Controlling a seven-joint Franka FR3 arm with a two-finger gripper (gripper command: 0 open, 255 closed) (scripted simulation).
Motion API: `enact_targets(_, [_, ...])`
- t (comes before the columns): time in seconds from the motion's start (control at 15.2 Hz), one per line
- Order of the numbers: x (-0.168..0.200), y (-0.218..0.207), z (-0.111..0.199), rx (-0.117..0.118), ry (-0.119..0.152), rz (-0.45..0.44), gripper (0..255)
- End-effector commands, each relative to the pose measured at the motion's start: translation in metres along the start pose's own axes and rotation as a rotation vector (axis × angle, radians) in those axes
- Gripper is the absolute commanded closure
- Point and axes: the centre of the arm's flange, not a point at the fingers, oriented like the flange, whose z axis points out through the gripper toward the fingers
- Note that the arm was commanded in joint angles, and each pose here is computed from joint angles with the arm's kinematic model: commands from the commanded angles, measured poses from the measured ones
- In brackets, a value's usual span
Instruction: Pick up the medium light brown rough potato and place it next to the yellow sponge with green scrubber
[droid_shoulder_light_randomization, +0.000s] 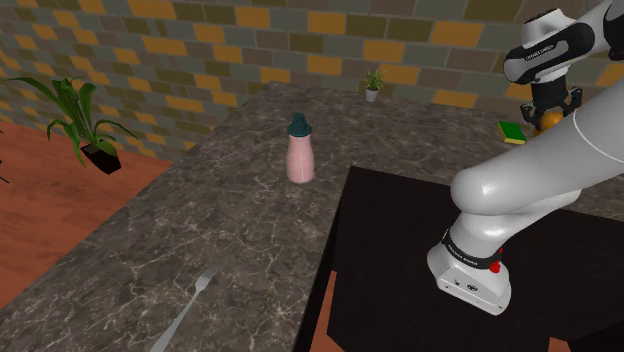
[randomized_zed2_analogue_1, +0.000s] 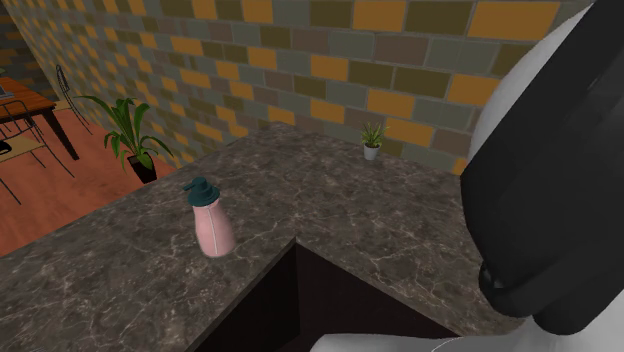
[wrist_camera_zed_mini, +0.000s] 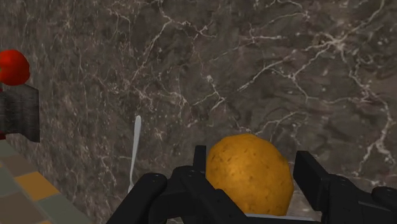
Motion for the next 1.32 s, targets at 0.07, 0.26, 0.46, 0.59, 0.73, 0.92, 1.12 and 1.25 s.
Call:
enact_targets(0.07, [0.002,-0.007,0.014,0.000,0.001,-0.001,255])
enact_targets(0.26, [0.003,-0.015,0.027,0.000,0.001,-0.001,255])
enact_targets(0.46, [0.005,-0.024,0.041,0.000,0.001,-0.001,255])
enact_targets(0.59, [0.006,-0.030,0.049,0.000,0.001,-0.001,255])
enact_targets(0.73, [0.007,-0.035,0.058,0.000,0.001,-0.001,255])
enact_targets(0.92, [0.008,-0.044,0.071,0.000,0.001,-0.001,255])
enact_targets(1.12, [0.010,-0.052,0.085,0.000,0.001,-0.001,255])
enact_targets(1.25, [0.011,-0.058,0.094,0.000,0.001,-0.001,255])
